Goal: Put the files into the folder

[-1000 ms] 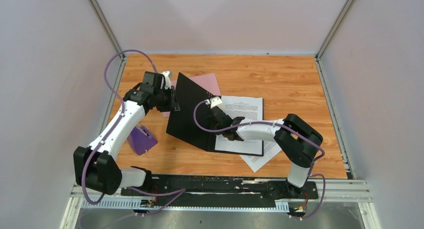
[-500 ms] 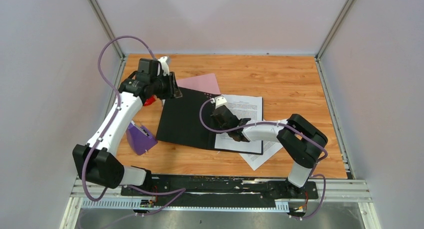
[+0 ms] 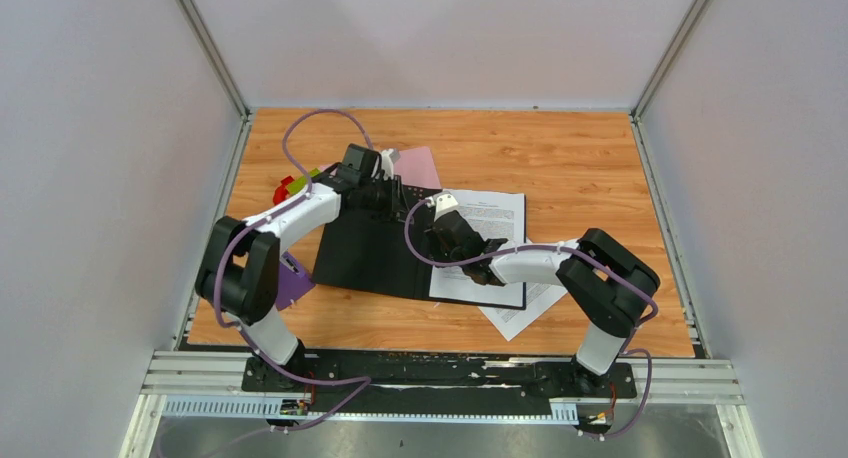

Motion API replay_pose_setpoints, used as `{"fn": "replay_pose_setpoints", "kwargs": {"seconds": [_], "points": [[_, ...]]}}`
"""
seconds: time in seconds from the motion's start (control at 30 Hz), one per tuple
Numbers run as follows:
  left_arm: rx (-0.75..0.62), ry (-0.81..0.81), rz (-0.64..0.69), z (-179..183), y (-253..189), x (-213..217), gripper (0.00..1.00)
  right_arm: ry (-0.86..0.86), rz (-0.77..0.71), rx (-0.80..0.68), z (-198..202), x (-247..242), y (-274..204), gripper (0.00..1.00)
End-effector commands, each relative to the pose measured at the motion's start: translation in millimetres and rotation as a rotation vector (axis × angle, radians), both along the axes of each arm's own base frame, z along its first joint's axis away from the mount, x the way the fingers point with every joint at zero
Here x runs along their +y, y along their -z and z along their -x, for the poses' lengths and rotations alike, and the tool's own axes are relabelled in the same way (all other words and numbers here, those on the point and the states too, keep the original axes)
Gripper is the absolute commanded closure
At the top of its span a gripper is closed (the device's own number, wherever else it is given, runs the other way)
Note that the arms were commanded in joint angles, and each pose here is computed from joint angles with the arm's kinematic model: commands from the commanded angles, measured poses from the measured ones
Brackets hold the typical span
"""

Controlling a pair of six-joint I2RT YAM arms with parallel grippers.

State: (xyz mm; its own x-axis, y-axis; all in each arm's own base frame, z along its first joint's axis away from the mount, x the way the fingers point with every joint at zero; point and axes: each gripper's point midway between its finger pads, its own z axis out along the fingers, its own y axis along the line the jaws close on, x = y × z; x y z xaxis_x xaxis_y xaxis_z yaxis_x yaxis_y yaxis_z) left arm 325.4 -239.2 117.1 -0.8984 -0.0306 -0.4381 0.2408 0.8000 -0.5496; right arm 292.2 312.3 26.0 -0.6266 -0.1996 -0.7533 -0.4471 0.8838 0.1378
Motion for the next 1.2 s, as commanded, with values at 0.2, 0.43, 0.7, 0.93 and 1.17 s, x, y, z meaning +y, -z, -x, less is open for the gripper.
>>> {"fn": "replay_pose_setpoints", "kwargs": {"seconds": [0.2, 0.43, 0.7, 0.93, 1.17], "points": [[0.013, -0.012, 0.174, -26.0, 33.1, -39.2, 0.70, 0.039, 0.352, 0.245, 50.3, -98.4, 82.2, 1.00], [0.076, 0.001, 0.197, -22.2, 70.1, -52.0, 0.69, 0.054, 0.360, 0.239, 50.3, -102.7, 82.7, 1.00], [0.104, 0.032, 0.187, -8.7, 90.5, -59.3, 0.69, 0.063, 0.352, 0.222, 49.4, -104.5, 75.8, 1.00], [0.130, 0.059, 0.180, 7.1, 105.1, -63.1, 0.68, 0.059, 0.354, 0.224, 48.6, -103.2, 77.0, 1.00], [0.117, 0.069, 0.196, 10.6, 102.4, -65.1, 0.64, 0.053, 0.348, 0.228, 48.6, -101.1, 78.9, 1.00]]}}
